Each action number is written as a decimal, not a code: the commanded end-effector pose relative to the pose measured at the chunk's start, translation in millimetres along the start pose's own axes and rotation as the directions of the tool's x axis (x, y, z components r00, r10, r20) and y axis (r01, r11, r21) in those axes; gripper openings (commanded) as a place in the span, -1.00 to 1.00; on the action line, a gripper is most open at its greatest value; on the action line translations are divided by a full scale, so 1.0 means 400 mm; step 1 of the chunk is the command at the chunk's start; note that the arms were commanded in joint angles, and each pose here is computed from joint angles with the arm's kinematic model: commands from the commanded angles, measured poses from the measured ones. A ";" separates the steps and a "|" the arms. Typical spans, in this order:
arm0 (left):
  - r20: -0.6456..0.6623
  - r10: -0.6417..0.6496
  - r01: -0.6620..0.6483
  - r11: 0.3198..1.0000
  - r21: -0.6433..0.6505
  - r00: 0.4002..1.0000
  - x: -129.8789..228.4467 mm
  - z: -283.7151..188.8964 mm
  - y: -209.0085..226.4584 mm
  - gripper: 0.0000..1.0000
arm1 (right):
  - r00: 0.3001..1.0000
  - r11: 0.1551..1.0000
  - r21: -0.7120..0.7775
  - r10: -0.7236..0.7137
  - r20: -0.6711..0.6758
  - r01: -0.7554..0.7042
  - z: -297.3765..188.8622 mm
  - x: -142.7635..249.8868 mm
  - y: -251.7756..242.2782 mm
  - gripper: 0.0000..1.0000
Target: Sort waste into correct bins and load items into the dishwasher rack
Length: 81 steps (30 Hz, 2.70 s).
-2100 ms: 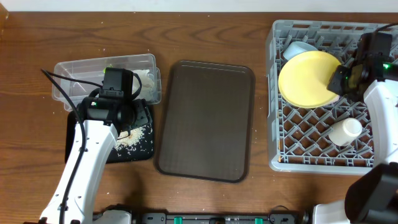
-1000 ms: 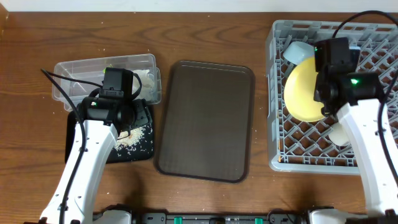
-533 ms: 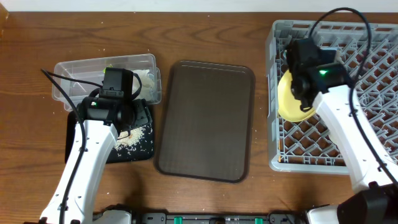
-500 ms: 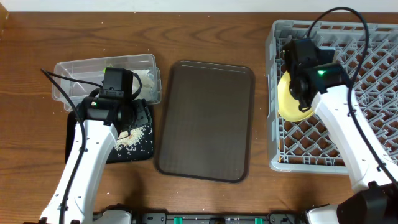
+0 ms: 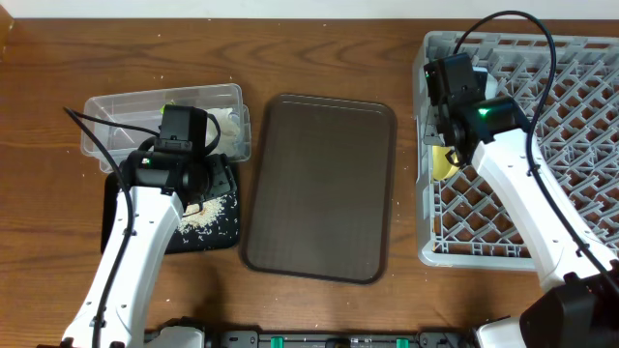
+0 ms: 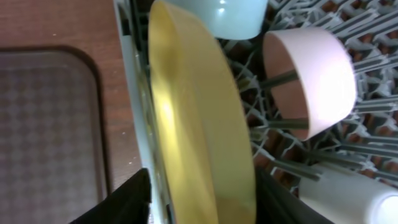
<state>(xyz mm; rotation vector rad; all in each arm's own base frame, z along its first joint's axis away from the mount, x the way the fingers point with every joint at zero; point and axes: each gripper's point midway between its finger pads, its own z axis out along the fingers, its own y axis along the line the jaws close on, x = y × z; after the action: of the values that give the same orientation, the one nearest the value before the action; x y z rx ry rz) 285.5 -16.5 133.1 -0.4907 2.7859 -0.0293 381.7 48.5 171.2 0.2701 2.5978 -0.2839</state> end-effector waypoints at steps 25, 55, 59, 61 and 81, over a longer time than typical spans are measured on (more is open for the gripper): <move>-0.015 0.061 -0.061 0.998 -0.026 0.998 0.007 -0.006 0.013 0.87 | 0.990 0.926 -0.352 0.140 -0.008 -0.134 -0.090 -0.053 -0.222 0.98; 0.457 0.044 -0.153 0.967 0.204 0.888 0.156 -0.210 0.045 0.90 | 0.959 0.946 -0.320 0.132 0.252 -0.047 -0.124 0.253 -0.215 0.99; 0.453 0.046 -0.153 0.967 0.203 0.890 0.157 -0.208 0.045 0.89 | 0.978 0.949 -0.310 0.114 0.172 -0.056 -0.092 0.310 -0.212 0.99; 0.453 0.046 -0.153 0.967 0.202 0.890 0.157 -0.208 0.045 0.90 | 0.985 0.950 -0.306 0.106 0.138 -0.059 -0.080 0.333 -0.211 0.98; 0.452 0.046 -0.153 0.967 0.202 0.891 0.157 -0.207 0.045 0.90 | 0.996 0.954 -0.292 0.081 0.028 -0.070 -0.067 0.400 -0.213 0.99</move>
<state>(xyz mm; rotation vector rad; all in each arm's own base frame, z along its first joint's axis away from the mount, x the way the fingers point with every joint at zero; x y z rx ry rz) 198.4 -23.8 195.1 -0.2675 2.3055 -0.2072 215.0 -5.4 128.9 0.2696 2.5248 0.1261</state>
